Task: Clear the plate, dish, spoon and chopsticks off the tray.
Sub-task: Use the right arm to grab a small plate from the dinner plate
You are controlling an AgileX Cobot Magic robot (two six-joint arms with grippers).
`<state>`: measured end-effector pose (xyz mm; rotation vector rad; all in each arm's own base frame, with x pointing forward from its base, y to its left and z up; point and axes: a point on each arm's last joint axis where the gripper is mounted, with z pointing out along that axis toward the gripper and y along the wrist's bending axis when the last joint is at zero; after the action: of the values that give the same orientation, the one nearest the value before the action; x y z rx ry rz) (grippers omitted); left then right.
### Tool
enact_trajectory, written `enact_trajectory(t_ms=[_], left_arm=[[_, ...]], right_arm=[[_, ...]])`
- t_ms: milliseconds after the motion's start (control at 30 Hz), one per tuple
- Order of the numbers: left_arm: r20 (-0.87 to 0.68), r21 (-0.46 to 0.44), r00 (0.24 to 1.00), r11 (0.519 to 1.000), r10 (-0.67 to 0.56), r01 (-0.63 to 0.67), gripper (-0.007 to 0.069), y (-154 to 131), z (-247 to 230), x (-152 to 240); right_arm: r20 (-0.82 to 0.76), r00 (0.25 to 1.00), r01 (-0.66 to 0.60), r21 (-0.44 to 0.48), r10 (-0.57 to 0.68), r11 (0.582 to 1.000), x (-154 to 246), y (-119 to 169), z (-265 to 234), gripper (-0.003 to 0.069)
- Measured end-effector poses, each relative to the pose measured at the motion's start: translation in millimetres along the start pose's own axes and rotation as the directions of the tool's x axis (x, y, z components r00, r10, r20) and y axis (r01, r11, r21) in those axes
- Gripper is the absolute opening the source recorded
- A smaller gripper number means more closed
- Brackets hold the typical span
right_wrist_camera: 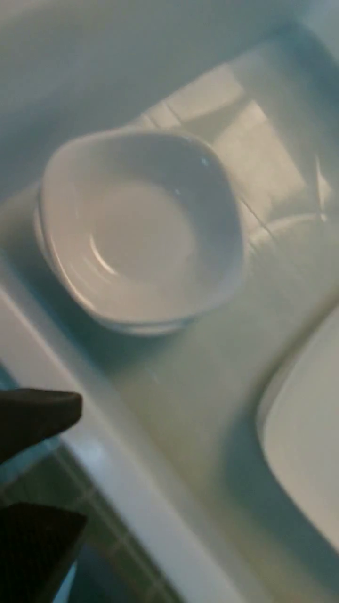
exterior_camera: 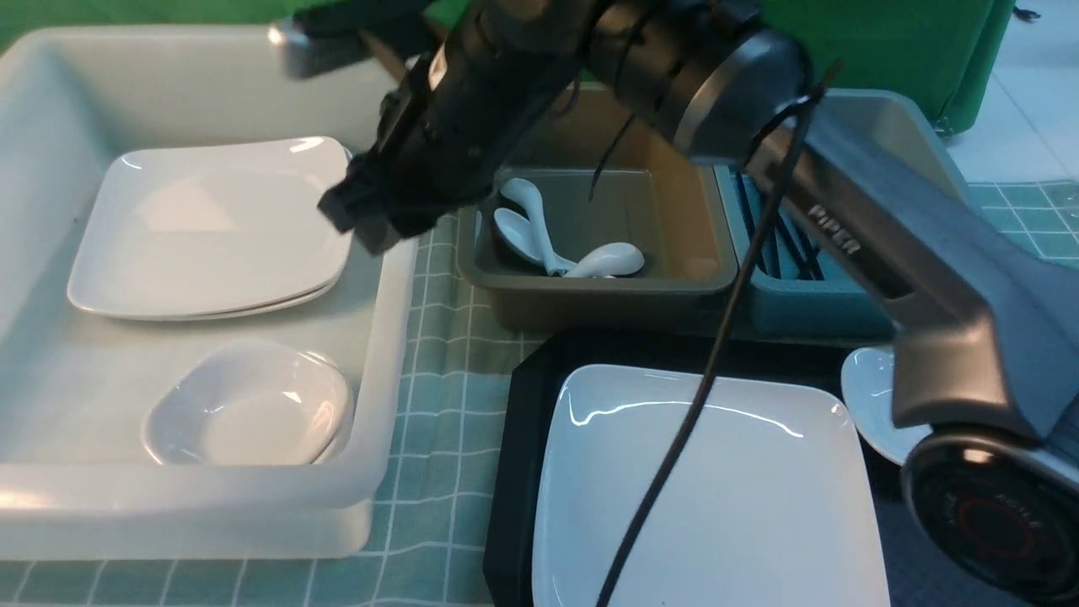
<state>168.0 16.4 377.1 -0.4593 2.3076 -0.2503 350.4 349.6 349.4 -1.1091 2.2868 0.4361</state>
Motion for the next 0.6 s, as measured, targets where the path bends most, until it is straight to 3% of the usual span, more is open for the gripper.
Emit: enact_trajectory(t_ms=[100, 200, 267, 433, 467, 600], left_arm=[[-0.002, 0.025, 1.000, 0.999, 0.021, -0.021, 0.0009, -2, 0, 0], [-0.005, 0.084, 0.998, 0.995, 0.056, -0.055, 0.0009, -8, 0, 1], [-0.004, 0.130, 0.997, 0.989, 0.078, -0.077, 0.0009, -12, -1, 1], [-0.009, 0.219, 0.993, 0.969, 0.117, -0.112, 0.0009, -20, -2, 3], [-0.010, 0.233, 0.992, 0.965, 0.123, -0.117, 0.0009, -21, -3, 3], [-0.009, 0.255, 0.993, 0.960, 0.118, -0.112, 0.0009, -23, -3, 4]], right_arm=[[0.050, 0.999, -0.017, 0.083, 0.013, 0.996, -5, -10, -31, 0.0241], [0.127, 0.991, -0.058, 0.154, 0.039, 0.986, -2, -26, -91, 0.0095], [0.134, 0.988, -0.095, 0.187, 0.071, 0.978, 7, -40, -123, 0.0038], [0.046, 0.978, -0.206, 0.261, 0.201, 0.943, 58, -79, -160, 0.0022], [-0.023, 0.956, -0.272, 0.303, 0.293, 0.913, 93, -99, -166, 0.0022], [-0.134, 0.856, -0.418, 0.387, 0.499, 0.822, 174, -138, -167, 0.0022]])
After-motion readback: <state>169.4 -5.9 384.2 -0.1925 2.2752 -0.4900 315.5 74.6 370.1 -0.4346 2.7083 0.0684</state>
